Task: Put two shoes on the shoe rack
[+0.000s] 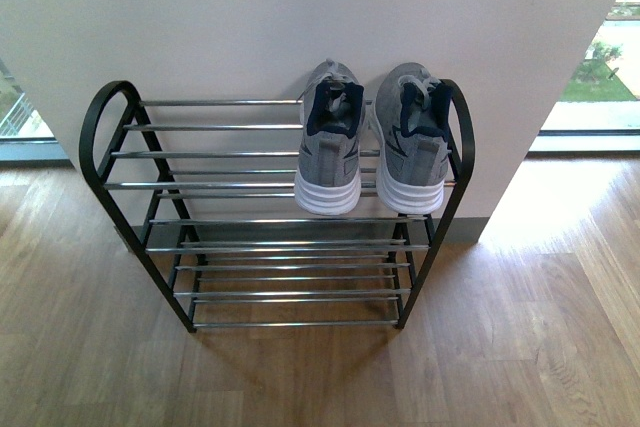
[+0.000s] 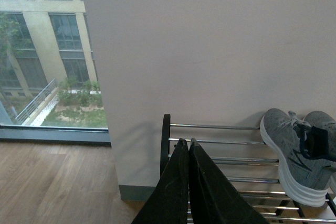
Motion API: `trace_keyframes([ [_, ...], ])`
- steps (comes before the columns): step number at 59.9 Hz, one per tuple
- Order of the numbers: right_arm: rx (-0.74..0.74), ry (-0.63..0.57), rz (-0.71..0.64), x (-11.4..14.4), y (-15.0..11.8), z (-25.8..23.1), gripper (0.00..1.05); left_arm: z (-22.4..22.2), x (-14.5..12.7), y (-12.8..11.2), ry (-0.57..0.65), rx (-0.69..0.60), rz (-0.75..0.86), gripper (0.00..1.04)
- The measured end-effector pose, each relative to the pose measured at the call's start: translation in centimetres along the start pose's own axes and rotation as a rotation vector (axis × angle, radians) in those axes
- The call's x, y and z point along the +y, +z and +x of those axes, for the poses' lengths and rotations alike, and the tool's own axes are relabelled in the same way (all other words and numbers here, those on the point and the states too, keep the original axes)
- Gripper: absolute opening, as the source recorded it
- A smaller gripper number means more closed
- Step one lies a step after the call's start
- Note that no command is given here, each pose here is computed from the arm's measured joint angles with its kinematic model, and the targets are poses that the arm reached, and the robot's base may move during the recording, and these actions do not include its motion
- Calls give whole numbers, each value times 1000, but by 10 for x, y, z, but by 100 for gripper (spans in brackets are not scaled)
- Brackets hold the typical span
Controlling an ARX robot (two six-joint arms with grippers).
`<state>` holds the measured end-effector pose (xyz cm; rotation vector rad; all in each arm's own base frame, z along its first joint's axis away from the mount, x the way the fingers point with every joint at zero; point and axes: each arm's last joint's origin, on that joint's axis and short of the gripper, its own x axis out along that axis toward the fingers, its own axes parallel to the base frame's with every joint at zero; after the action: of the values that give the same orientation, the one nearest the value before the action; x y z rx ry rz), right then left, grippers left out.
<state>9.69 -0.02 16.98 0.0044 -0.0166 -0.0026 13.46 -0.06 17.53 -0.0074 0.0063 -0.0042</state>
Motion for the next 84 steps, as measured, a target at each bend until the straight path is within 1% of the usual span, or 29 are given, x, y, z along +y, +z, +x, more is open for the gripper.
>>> trace_keyframes([
  [6,0,0,0,0,0,0,95,-3,0,-6,0,-12,0,1],
  [67,0,0,0,0,0,0,95,-26,0,-5,1,-23,0,1],
  [72,0,0,0,0,0,0,95,-33,0,-9,1,14,0,1],
  [76,0,0,0,0,0,0,95,-36,0,-8,0,-6,0,1],
  [84,0,0,0,0,0,0,95,-37,0,-9,2,-3,0,1],
])
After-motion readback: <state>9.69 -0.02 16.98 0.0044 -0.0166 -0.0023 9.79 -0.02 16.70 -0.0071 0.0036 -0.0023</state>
